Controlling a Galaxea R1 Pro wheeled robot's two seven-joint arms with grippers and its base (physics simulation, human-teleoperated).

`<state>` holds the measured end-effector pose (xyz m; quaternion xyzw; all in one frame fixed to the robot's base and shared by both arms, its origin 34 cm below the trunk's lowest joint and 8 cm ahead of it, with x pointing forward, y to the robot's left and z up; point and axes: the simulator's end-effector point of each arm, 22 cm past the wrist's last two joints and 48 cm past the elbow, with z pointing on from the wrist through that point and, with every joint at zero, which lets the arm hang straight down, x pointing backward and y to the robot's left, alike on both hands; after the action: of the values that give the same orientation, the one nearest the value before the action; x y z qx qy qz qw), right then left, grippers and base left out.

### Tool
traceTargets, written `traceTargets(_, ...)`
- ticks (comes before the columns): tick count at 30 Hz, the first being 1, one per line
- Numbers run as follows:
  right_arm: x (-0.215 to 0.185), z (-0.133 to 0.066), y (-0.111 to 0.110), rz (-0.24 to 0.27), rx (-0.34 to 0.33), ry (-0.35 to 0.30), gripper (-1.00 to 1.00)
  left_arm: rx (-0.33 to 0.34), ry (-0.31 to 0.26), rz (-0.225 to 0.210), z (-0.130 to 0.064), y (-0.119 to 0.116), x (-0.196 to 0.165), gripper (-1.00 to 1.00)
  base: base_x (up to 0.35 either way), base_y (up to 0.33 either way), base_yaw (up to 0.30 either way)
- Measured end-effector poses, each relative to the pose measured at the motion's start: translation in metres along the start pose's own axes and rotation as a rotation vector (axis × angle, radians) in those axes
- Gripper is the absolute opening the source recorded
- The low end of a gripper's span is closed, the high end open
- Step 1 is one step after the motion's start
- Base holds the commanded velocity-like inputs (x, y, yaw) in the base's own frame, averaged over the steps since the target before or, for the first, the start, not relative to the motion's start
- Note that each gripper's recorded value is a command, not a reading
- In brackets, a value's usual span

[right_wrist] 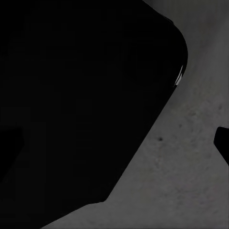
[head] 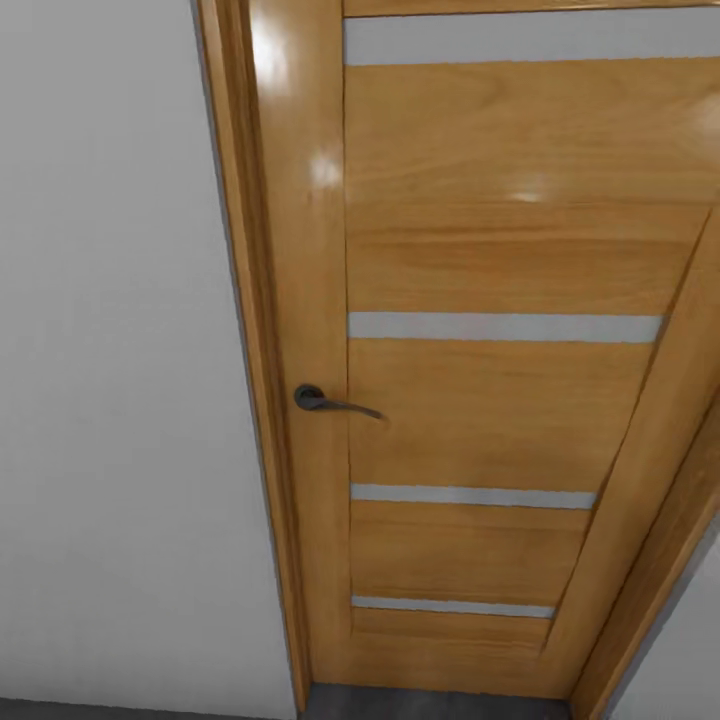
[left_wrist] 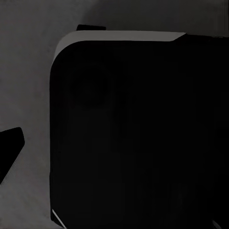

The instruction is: Move the two storage containers from the living room to the garage. In the garage, place one container on the floor and stack the other container on top of it (either order is fine).

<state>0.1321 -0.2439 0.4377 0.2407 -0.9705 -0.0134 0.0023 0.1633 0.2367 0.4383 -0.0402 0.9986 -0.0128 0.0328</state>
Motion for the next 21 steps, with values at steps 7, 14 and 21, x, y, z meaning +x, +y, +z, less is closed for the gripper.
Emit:
traceTargets(7,0.0002,-0.0001,0.0000,-0.001,0.000,0.000,1.00,-0.001,0.000,0.000,-0.0001,0.0014,0.0000,1.00,0.099,-0.052,-0.106)
traceTargets(14,0.0004,-0.0001,0.0000,-0.001,0.000,0.001,1.00,-0.001,-0.001,-0.001,-0.0002,0.0018,0.0000,1.00,0.291,-0.038,-0.006)
traceTargets(21,0.0002,-0.0001,0.0001,-0.001,0.000,0.001,1.00,0.000,-0.001,-0.002,-0.0001,0.0011,0.0001,1.00,0.306,-0.002,0.000)
